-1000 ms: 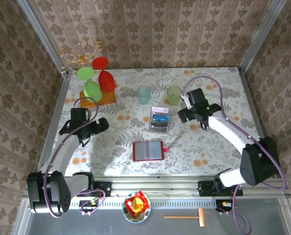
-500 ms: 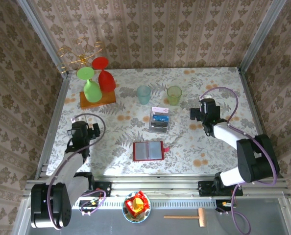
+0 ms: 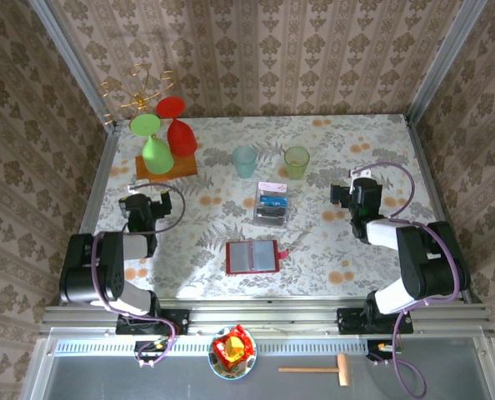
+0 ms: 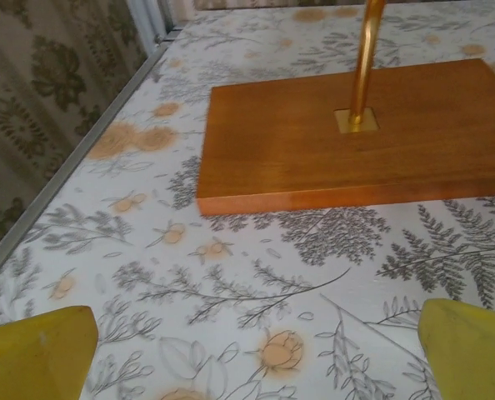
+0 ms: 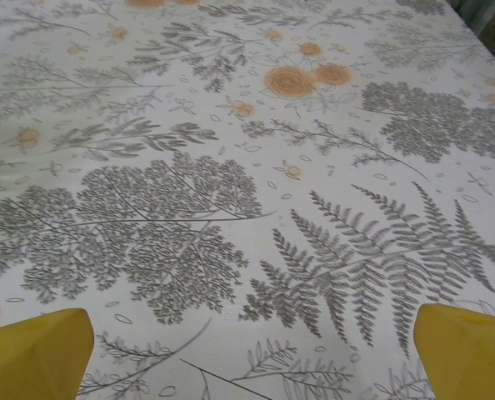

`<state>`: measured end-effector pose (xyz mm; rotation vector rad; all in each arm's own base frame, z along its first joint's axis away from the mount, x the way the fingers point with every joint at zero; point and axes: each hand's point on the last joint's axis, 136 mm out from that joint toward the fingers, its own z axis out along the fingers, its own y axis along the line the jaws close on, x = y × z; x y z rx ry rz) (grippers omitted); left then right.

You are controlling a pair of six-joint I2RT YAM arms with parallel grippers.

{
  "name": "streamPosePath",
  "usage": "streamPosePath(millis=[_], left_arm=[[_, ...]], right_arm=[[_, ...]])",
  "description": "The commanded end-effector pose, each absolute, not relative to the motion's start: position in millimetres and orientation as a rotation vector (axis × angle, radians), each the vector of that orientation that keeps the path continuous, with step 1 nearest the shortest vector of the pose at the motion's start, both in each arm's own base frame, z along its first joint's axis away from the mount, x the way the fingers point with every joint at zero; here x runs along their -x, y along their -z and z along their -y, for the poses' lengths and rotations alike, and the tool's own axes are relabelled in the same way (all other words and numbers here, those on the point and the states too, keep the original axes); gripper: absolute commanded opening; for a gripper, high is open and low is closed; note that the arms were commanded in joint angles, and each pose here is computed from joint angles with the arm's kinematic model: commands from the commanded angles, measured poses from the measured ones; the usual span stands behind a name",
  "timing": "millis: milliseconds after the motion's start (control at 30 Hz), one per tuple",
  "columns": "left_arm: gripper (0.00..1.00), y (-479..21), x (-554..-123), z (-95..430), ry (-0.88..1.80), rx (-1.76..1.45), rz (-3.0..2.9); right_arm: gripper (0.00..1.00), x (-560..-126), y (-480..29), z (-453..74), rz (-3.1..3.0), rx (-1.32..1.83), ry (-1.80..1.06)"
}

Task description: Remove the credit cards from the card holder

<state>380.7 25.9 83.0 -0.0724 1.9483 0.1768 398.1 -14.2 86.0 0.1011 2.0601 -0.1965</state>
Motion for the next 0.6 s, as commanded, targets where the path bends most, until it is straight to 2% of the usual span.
streamPosePath(millis=[0, 567], left_arm=[[1.00, -101, -386, -15, -0.118, 0.014, -1.842], [1.00, -98, -398, -9, -0.170, -0.026, -1.888]], right_arm=[[1.00, -409, -104, 6, -1.993, -0.080, 0.115], [1.00, -400, -97, 4, -1.925, -0.059, 0.039]])
